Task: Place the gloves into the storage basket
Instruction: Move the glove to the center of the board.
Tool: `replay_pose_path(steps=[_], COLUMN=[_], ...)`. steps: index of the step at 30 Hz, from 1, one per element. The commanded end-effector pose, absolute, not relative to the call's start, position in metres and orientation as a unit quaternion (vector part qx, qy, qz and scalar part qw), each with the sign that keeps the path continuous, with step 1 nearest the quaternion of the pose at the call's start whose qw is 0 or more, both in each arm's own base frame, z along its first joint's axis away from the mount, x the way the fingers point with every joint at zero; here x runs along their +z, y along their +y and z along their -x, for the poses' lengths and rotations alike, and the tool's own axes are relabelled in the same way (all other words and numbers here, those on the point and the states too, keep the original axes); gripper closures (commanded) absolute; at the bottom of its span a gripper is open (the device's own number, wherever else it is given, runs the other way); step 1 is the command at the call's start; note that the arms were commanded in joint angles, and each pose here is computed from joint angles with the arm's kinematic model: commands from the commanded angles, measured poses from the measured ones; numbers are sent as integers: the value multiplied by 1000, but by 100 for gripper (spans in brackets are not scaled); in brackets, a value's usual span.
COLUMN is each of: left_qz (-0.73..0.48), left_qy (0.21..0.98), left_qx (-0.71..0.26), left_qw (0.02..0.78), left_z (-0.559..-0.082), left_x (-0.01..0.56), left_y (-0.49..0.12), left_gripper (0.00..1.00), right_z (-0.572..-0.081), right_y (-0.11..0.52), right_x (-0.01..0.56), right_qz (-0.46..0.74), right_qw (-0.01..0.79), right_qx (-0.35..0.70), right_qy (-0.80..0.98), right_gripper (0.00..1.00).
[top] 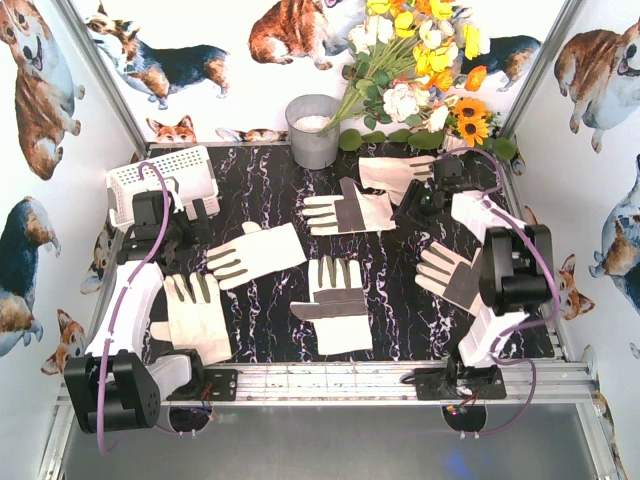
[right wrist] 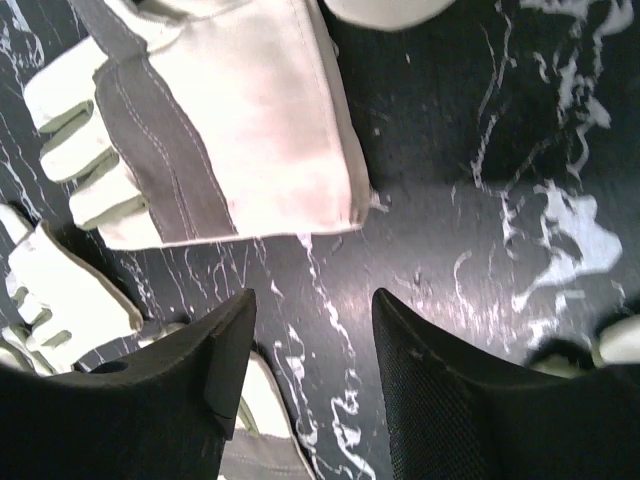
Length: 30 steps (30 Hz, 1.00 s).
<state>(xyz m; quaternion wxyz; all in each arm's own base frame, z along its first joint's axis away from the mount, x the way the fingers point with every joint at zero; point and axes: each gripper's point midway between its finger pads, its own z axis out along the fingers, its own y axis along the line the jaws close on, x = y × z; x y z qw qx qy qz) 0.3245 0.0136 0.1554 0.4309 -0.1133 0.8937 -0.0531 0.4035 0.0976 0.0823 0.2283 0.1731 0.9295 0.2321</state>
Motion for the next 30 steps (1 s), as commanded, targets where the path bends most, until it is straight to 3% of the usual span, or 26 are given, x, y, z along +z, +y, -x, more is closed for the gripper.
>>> replay_pose_path(steps=[1,7,13,22,30], left_qz=[107,109,109,108,107], left_qy=[892,900,907,907,906], left_qx=[-17,-18,-22,-29,-32], left_qw=[439,421,407,407,409], left_z=[-323,-327,-327,-327,-323], left_x=[156,147,139,140,142], left_y=[28,28,27,24,22], left_gripper=[0,0,0,0,0], right_z=[-438,-455,-445,-403,-328], right_y=[105,100,101,100,124], right_x=[93,63,54,36,28], right_qz=[-154,-162,-172,-193,-213], right_qw=[259,238,216,175,152], right_qx=[256,236,235,226,212], right_qy=[918,928,932,939,942], right_gripper=[50,56,75,95,99])
